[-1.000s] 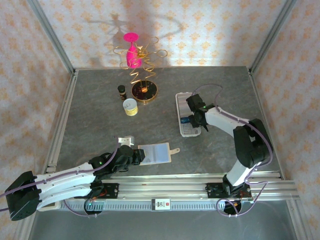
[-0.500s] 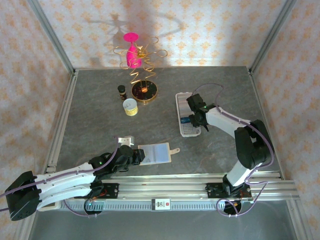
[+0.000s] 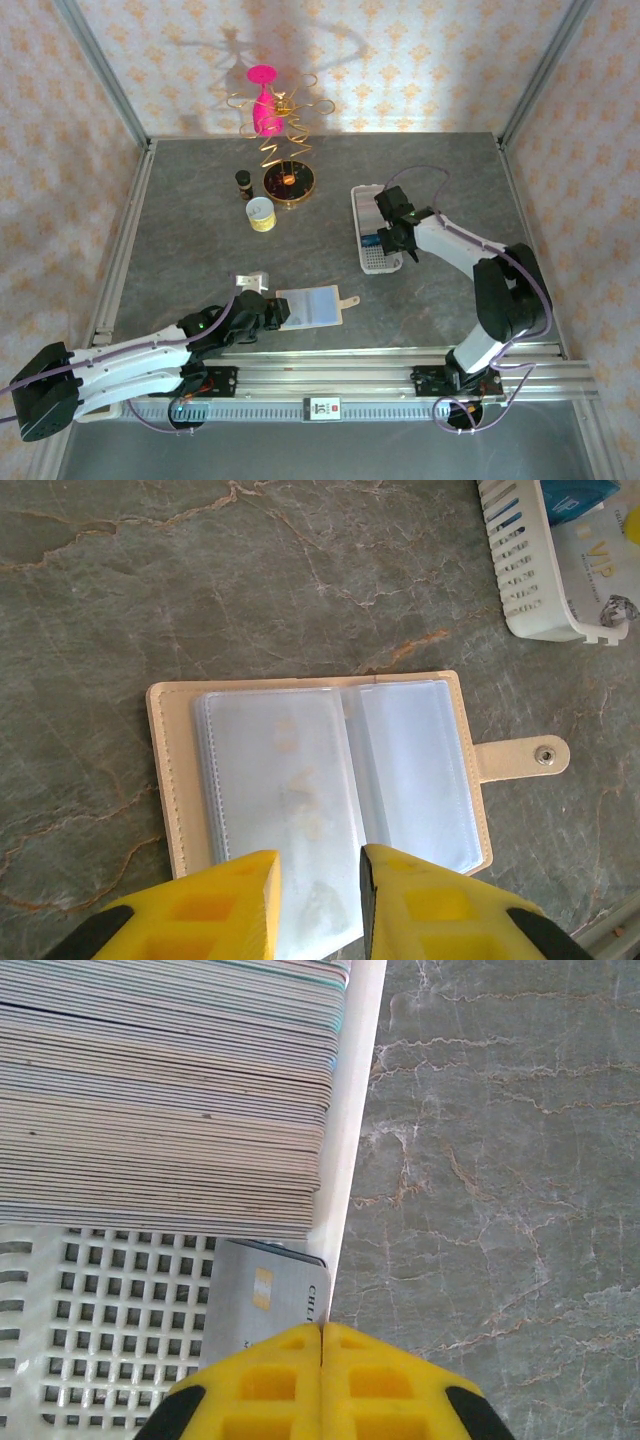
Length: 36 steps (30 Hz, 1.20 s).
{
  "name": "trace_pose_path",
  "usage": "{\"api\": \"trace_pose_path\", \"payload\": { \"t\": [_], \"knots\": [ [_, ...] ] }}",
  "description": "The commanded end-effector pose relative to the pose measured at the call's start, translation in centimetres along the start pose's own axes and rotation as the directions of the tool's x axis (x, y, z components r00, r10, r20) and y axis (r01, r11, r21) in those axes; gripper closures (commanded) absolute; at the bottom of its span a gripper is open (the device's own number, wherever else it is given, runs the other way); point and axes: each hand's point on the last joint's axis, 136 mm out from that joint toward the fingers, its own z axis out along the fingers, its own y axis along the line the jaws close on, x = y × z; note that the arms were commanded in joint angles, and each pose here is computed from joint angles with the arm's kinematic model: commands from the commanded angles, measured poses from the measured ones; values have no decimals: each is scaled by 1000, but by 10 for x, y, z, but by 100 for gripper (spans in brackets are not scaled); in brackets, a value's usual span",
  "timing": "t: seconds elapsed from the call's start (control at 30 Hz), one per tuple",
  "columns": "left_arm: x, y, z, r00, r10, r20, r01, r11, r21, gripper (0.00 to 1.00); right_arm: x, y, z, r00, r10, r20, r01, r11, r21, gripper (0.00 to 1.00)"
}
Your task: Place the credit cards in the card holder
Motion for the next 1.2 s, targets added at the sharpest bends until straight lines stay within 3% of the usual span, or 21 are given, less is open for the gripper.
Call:
{"api": "trace_pose_path", "payload": {
  "t": [0.0,0.07,0.3,0.73,1.17],
  "knots": [
    [2,-4,0,1000,-1,-2,1,1000,23,72,8,-8,-7,1000,10,-13,-10,1000,19,91],
    [2,-3,0,1000,-2,-3,3,1000,21,72,7,-10,-9,1000,11,-9,-11,1000,29,89],
    [2,-4,1,1000,-2,-3,2,1000,22,73,2,-7,-14,1000,17,3,-17,1000,5,100],
    [-1,-7,0,1000,2,3,-2,1000,25,73,-17,28,-56,990,112,90,-84,960,-269,100],
    [-13,-23,-4,999,-13,41,10,997,76,71,-17,26,-77,969,206,133,-157,938,-309,100]
  ]
}}
